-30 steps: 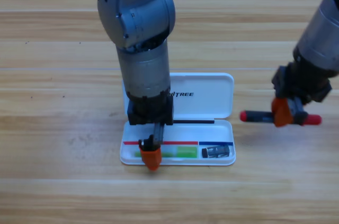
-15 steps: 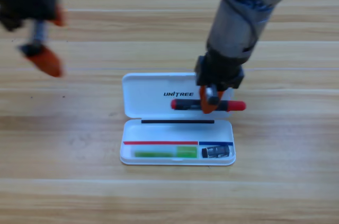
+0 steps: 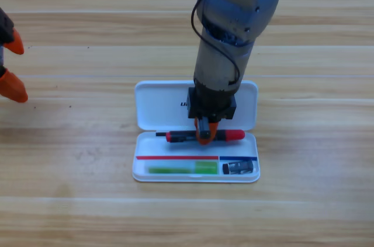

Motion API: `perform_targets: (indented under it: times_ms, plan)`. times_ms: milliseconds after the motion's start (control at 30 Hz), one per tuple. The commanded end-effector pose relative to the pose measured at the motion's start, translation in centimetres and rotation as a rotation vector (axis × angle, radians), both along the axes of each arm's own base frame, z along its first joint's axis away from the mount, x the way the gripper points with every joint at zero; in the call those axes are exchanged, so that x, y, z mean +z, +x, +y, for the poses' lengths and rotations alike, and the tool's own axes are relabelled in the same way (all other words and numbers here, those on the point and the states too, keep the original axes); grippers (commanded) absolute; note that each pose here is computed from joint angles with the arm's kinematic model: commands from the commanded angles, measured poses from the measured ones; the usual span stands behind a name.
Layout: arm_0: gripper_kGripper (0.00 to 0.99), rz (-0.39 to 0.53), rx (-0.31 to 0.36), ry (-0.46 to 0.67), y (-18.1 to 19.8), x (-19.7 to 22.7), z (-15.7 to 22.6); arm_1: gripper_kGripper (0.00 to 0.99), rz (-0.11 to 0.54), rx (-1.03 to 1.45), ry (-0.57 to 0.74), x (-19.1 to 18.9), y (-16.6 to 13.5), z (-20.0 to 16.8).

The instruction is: Clean up eraser and pencils

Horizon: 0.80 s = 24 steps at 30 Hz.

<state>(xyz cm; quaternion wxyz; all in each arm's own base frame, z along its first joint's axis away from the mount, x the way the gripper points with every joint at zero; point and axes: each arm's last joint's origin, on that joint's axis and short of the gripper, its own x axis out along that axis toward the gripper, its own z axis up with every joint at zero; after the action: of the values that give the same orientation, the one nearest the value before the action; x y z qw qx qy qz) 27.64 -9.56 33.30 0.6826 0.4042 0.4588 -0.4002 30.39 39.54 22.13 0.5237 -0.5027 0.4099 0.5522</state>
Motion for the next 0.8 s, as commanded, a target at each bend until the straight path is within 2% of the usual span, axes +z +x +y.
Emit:
perform_targets:
  times_ms: [33, 133, 167, 200, 233, 267, 300, 467, 633, 800]
  plan:
    - [0.989, 0.002, 0.002, -0.008, -0.3, -0.4, 0.7, 0.000, 0.040, 0.009, -0.067, -2.8, -0.9, 1.0]
    - [0.990, 0.004, 0.001, -0.008, -0.4, -0.4, 0.7, 0.000, 0.041, 0.002, -0.066, -2.6, -1.0, 1.0]
    - [0.990, 0.004, 0.001, -0.008, -0.4, -0.4, 0.7, 0.156, 0.041, 0.005, -0.066, -2.4, -1.2, 1.0]
    - [0.990, 0.004, 0.000, -0.009, -0.4, -0.4, 0.7, 0.408, 0.042, 0.005, -0.068, -2.2, -1.3, 1.0]
    - [0.990, 0.006, 0.000, -0.010, -0.4, -0.5, 0.7, 0.709, 0.041, 0.003, -0.065, -1.9, -1.5, 0.9]
    - [0.990, 0.006, 0.000, -0.010, -0.4, -0.5, 0.7, 0.899, 0.041, 0.000, -0.062, -1.7, -1.7, 0.9]
    - [0.990, 0.006, 0.000, -0.010, -0.4, -0.5, 0.7, 0.934, 0.041, -0.001, -0.055, -1.4, -1.9, 0.9]
    - [0.989, 0.009, 0.000, -0.015, -0.4, -0.6, 0.6, 0.943, 0.049, 0.014, -0.009, 0.7, -2.9, 0.6]
    - [0.979, -0.013, -0.005, -0.036, 0.0, -0.4, 0.5, 0.943, 0.051, 0.033, 0.053, 4.4, -4.8, -0.7]
    - [0.848, -0.052, -0.025, -0.113, 2.1, 0.3, -0.5, 0.943, 0.081, 0.062, 0.151, 9.4, -8.1, -3.5]
